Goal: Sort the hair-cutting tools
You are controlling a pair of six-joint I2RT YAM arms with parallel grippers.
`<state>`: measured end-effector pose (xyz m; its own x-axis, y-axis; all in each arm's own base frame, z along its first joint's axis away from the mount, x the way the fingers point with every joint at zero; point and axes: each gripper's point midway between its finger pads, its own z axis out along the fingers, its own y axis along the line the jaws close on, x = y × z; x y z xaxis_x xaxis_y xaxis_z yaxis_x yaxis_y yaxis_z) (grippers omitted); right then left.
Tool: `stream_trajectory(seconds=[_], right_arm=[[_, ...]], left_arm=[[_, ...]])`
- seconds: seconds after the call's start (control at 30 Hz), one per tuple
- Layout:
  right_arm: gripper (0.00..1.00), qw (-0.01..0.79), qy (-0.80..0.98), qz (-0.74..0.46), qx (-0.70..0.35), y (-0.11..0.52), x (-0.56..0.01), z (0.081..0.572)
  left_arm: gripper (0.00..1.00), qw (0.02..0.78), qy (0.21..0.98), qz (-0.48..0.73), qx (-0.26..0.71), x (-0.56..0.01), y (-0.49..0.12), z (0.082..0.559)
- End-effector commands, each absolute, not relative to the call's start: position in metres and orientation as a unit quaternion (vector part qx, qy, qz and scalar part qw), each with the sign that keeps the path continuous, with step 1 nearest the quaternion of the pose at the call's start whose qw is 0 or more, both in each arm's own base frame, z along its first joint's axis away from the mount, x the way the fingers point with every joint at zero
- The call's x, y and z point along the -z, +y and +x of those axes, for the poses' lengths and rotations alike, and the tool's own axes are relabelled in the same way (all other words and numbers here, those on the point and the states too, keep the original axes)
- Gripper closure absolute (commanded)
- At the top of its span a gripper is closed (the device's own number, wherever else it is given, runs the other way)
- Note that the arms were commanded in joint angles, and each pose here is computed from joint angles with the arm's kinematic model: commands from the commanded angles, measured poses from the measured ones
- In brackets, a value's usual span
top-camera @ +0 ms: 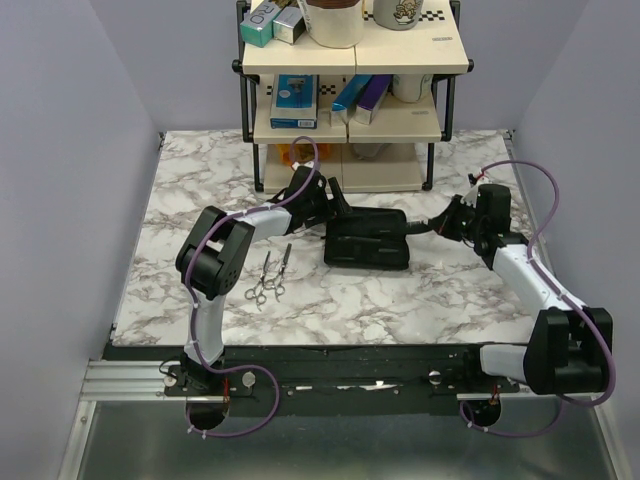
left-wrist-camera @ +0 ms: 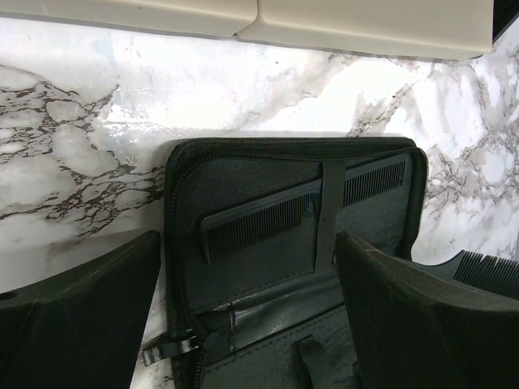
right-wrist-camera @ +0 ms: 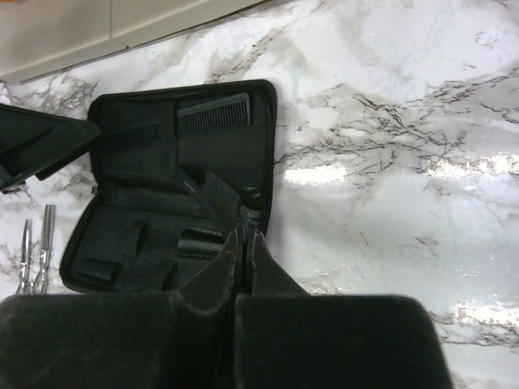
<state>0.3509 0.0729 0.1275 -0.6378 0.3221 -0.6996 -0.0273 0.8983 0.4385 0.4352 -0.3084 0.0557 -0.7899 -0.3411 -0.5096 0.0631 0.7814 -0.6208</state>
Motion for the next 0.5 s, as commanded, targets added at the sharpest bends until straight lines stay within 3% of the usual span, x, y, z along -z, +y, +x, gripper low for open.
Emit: stream_trajectory(seconds=[0.0, 0.47], right_arm=[[0.99, 0.389, 0.899, 0.076, -0.186, 0.067, -0.111, 0.347], [0.99, 0.366, 0.901, 0.068, -0.224, 0.082, -0.085, 0.356]], left_arm=[[0.06, 0.304, 0.893, -0.072, 0.325, -0.052, -0.313, 0.433], [0.07, 0.305, 0.892, -0.068, 0.326, -0.056, -0.315, 0.432]])
